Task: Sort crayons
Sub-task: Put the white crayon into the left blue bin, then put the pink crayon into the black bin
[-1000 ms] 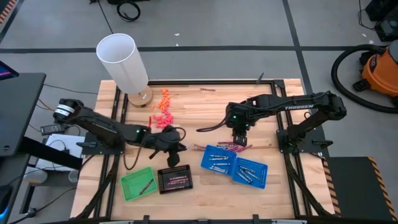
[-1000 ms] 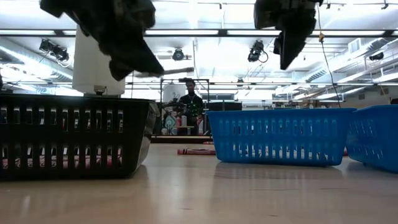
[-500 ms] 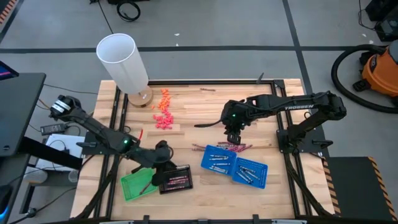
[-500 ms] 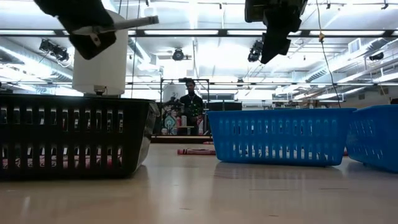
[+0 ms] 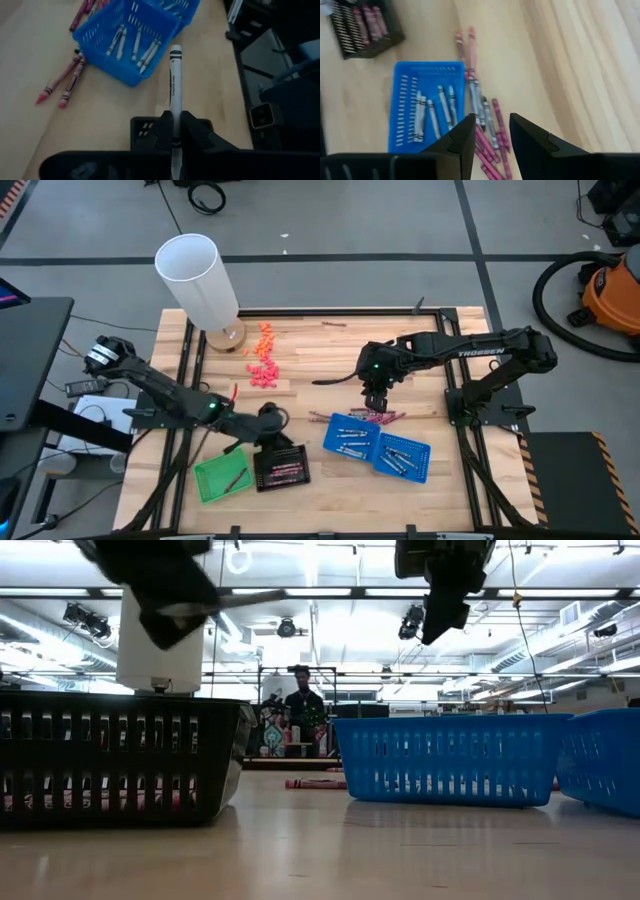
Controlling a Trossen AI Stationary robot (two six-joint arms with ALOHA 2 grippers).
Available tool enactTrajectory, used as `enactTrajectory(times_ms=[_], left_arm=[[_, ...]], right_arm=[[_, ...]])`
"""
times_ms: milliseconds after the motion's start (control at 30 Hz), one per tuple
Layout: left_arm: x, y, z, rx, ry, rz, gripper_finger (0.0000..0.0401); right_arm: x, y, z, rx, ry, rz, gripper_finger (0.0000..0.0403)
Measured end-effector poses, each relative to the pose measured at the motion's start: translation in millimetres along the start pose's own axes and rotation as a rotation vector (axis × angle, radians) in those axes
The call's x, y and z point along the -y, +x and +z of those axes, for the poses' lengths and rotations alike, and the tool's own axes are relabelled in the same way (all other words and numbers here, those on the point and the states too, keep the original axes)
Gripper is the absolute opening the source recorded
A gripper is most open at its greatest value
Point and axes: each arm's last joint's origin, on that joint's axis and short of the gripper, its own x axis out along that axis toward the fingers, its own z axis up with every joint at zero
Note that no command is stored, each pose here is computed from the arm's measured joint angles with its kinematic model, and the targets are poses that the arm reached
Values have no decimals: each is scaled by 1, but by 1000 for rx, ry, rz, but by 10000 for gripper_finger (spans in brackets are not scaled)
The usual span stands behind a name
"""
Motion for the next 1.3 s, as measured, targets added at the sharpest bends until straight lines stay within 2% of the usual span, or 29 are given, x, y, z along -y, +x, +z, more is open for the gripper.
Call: enactTrajectory(times_ms=[200,333,433,667,767,867,1100,1200,1300], left_arm=[[-26,27,8,-43,-51,29,16],[-33,46,30,-50,-8,21,16],[-37,65,47,-71,56,8,16],[-49,113,83,-122,143,52,16],[-51,130,93,-112,179,55,20],[-52,144,96,-118,209,54,42],[-51,144,94,-162,235,50,146],[-52,130,96,-228,245,75,167],[-53,114,95,-294,312,149,170]], right_arm=[[11,-2,-16,-132,116,-190,128],[18,-6,-26,-221,150,-305,128],[22,-7,-27,-245,151,-316,128],[34,-11,-28,-273,128,-321,128],[37,-18,-28,-251,122,-317,128],[42,-26,-29,-216,139,-316,128],[51,-44,-30,-134,162,-313,128],[52,-47,-28,-94,170,-308,128],[52,-47,-26,-62,171,-300,128]])
